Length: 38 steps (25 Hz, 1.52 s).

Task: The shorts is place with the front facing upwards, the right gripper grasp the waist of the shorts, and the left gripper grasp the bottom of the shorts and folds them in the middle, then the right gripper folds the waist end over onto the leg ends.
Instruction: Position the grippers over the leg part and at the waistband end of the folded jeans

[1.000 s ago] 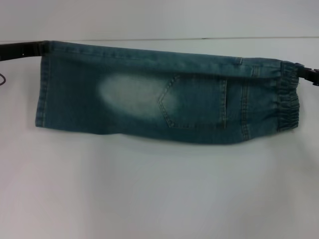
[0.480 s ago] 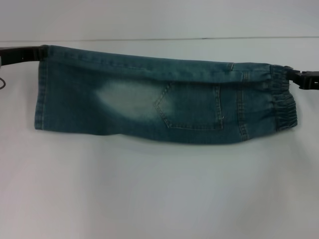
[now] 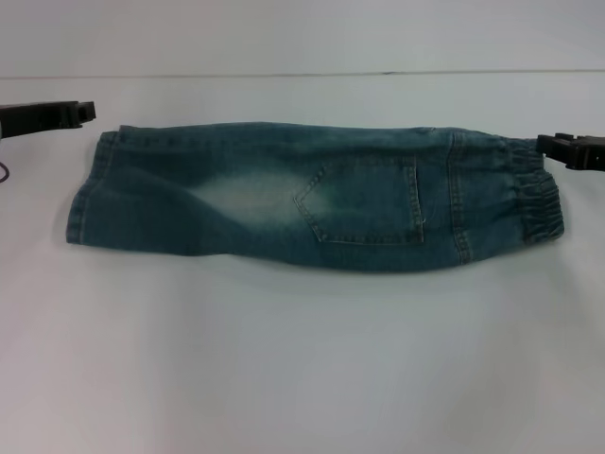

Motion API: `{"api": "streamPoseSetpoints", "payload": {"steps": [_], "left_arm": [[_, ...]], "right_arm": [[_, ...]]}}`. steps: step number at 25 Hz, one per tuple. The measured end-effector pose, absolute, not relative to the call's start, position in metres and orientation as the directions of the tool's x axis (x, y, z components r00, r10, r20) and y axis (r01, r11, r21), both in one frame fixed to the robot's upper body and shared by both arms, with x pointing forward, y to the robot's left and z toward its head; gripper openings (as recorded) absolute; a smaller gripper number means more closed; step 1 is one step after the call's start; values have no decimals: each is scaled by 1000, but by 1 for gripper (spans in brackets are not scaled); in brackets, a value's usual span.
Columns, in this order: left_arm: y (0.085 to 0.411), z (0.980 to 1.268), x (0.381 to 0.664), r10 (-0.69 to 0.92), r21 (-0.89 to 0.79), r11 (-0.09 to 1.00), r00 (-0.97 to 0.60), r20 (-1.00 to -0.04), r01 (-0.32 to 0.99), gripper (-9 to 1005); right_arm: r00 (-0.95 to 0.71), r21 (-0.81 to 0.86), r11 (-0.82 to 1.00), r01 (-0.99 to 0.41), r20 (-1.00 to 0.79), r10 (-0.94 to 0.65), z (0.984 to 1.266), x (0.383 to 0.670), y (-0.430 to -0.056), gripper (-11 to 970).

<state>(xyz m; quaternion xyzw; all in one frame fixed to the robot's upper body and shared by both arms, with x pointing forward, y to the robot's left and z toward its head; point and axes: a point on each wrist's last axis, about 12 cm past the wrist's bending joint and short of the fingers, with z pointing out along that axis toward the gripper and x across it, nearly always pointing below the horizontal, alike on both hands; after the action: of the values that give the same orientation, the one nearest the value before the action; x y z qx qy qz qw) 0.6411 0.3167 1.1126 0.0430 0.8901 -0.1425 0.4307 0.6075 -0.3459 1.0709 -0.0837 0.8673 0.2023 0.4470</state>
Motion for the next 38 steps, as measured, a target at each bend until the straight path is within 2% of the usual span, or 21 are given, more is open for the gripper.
{"api": "streamPoseSetpoints", "payload": {"steps": [2,5,7,13,16,18,21,25,29,33,38], "left_arm": [[319,1112,640,-51,-219,956,-625,-779,194,110],[321,1113,638,-53,-221,955,-624,-780,196,333],[320,1114,635,-45,-225,950,-617,-785,217,410],[309,1126,619,15,-263,869,-552,-834,420,661],[300,1130,607,57,-283,788,-522,-851,547,805],[291,1132,599,102,-301,712,-517,-850,635,829],[276,1132,586,173,-328,593,-514,-840,735,865],[257,1129,573,253,-341,460,-489,-835,820,912],[249,1122,566,287,-340,406,-471,-834,848,935],[247,1117,564,290,-342,395,-469,-835,853,934],[246,1117,564,292,-335,393,-462,-837,856,932]], "right_arm": [[-587,279,905,-322,-808,40,1070,606,-346,276],[-585,296,901,-317,-809,59,1069,604,-347,333],[-580,310,896,-317,-811,76,1072,603,-351,371],[-592,378,867,-326,-796,125,1096,598,-374,485],[-609,399,851,-341,-783,123,1113,596,-385,628],[-626,411,838,-360,-772,109,1124,593,-391,723],[-666,434,809,-397,-742,71,1141,590,-393,944],[-725,409,791,-456,-686,-63,1163,590,-388,946],[-777,351,804,-480,-596,-204,1178,597,-376,944],[-819,332,819,-468,-510,-262,1177,606,-359,942],[-840,307,830,-466,-447,-306,1159,613,-334,941]]}}
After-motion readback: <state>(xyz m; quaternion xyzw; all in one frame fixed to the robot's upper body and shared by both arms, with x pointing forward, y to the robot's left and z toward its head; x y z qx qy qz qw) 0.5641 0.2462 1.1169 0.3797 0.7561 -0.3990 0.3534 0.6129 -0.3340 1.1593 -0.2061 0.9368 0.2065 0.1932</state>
